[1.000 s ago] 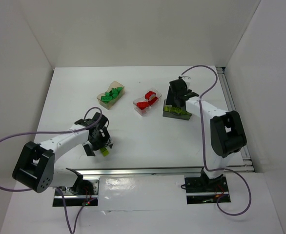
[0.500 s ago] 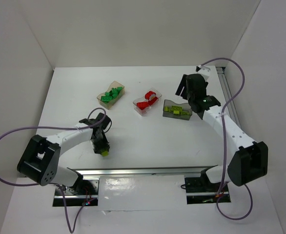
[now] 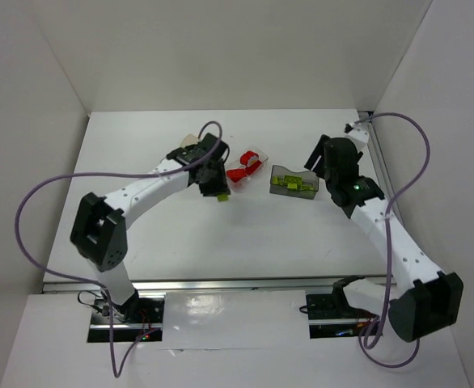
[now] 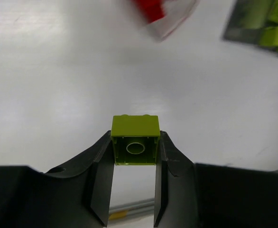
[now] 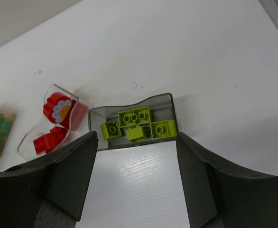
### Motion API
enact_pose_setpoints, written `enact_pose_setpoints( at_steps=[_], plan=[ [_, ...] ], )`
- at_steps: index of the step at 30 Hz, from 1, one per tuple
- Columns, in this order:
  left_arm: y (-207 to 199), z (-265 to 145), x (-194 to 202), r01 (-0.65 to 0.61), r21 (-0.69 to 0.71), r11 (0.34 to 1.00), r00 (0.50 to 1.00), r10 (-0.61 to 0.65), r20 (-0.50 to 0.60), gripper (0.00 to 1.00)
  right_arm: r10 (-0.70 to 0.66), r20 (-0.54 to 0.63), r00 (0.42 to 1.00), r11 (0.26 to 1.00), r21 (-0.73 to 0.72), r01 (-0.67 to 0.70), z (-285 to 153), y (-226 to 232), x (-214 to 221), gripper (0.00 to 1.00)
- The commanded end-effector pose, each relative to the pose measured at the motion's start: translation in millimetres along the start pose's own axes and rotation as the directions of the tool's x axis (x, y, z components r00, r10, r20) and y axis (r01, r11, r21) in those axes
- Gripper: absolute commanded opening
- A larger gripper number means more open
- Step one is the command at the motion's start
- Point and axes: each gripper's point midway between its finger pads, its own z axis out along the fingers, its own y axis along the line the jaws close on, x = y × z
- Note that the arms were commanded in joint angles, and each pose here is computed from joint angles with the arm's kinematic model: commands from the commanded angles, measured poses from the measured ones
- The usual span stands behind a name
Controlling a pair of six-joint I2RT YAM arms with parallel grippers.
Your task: Sort the legos into containers by color
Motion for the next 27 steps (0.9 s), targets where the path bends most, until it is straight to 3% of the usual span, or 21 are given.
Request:
enact_pose_setpoints(
  at_steps=[1, 2, 3, 7, 14, 17, 18, 19, 23, 27],
  plan=[
    [-48, 3, -23, -0.095, 0.088, 0.992, 0.995, 0.093, 0.022, 0.08, 0.089, 0.111, 0.99, 0.995, 0.041, -0.094, -26, -19, -20, 0.74],
    [-57, 21, -21, -0.116, 0.083, 0.99, 0.993, 0.117, -0.005, 0.08, 0.099, 0.135, 0.986, 0.994, 0.042, -0.105, -30, -23, -24, 0.74],
    [-83, 16, -39, -0.137, 0.138, 0.981, 0.99, 0.132, 0.044, 0.08, 0.106, 0.158, 0.982, 0.993, 0.039, -0.113, -34, -23, -28, 0.76],
    [-135, 38, -59, -0.163, 0.263, 0.951, 0.987, 0.16, 0.033, 0.09, 0.11, 0.196, 0.974, 0.99, 0.063, -0.125, -47, -32, -35, 0.76],
    [-210, 62, -72, -0.219, 0.54, 0.813, 0.973, 0.224, 0.058, 0.18, 0.109, 0.209, 0.972, 0.985, 0.107, -0.133, -67, -52, -35, 0.76],
    [-217, 69, -76, -0.226, 0.55, 0.804, 0.972, 0.221, 0.077, 0.35, 0.105, 0.204, 0.973, 0.985, 0.11, -0.13, -71, -54, -35, 0.77],
    [-220, 69, -79, -0.229, 0.555, 0.8, 0.972, 0.219, 0.086, 0.43, 0.098, 0.193, 0.976, 0.985, 0.119, -0.122, -71, -56, -33, 0.77],
    [-221, 66, -81, -0.232, 0.559, 0.796, 0.972, 0.218, 0.093, 0.58, 0.103, 0.201, 0.974, 0.985, 0.113, -0.127, -73, -54, -36, 0.77],
    [-227, 74, -80, -0.244, 0.581, 0.776, 0.968, 0.232, 0.096, 0.93, 0.095, 0.19, 0.977, 0.985, 0.122, -0.12, -74, -56, -35, 0.77],
    [-233, 57, -81, -0.252, 0.616, 0.746, 0.965, 0.239, 0.106, 0.96, 0.095, 0.19, 0.977, 0.985, 0.122, -0.12, -74, -56, -35, 0.77]
  ],
)
